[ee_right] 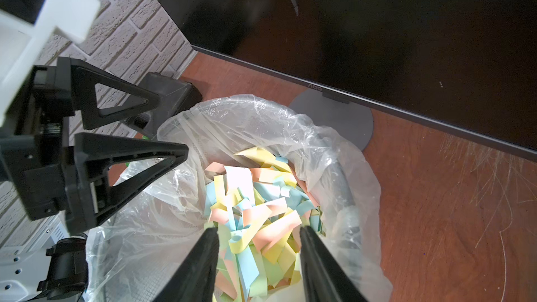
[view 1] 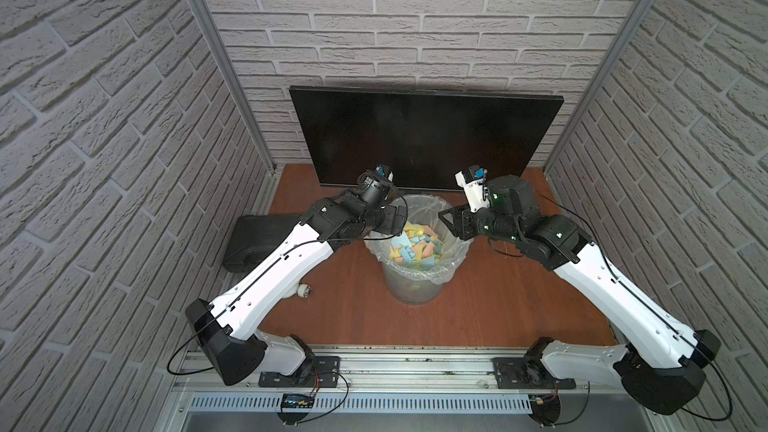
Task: Remove the sticky note from the monitor
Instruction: Reset both arms
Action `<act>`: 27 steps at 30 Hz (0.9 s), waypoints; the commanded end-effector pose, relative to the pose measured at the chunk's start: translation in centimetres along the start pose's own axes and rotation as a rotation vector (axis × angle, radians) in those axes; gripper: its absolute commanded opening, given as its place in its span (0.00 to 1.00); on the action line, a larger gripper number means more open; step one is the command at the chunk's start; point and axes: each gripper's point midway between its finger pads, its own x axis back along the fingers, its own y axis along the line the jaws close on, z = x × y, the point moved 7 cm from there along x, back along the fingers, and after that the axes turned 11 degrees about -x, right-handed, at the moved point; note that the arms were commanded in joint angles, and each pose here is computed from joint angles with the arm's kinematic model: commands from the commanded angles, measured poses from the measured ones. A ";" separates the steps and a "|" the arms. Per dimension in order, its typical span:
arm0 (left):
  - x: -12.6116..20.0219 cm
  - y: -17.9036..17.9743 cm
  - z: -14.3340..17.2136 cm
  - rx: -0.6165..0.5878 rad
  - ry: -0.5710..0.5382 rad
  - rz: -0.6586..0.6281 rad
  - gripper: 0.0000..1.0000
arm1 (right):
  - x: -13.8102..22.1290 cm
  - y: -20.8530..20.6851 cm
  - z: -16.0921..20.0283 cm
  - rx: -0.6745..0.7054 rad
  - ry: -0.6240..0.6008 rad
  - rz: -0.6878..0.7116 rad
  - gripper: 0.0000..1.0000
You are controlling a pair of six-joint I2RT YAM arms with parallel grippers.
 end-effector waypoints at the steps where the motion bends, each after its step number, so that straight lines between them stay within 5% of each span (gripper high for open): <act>1: 2.5 0.5 -1.4 -0.012 -0.074 -0.023 0.98 | 1.5 0.4 -1.0 -0.010 -0.082 -0.054 0.49; 7: 6.9 2.1 -2.7 -0.034 -0.205 -0.085 0.98 | 4.7 -1.0 -2.0 -0.058 -0.220 -0.026 0.52; 13: 9.8 5.7 -1.3 -0.014 -0.221 -0.287 0.98 | 8.2 -5.2 -1.7 -0.136 -0.339 0.196 0.52; 18: 8.7 8.8 2.6 0.026 -0.095 -0.420 0.98 | 9.9 -9.3 0.5 -0.212 -0.402 0.408 0.52; 23: 5.8 10.5 6.7 0.138 -0.004 -0.407 0.98 | 8.4 -11.7 3.1 -0.224 -0.369 0.484 0.54; 27: 3.9 10.8 8.7 0.146 0.022 -0.416 0.98 | 7.0 -13.6 4.8 -0.240 -0.365 0.550 0.66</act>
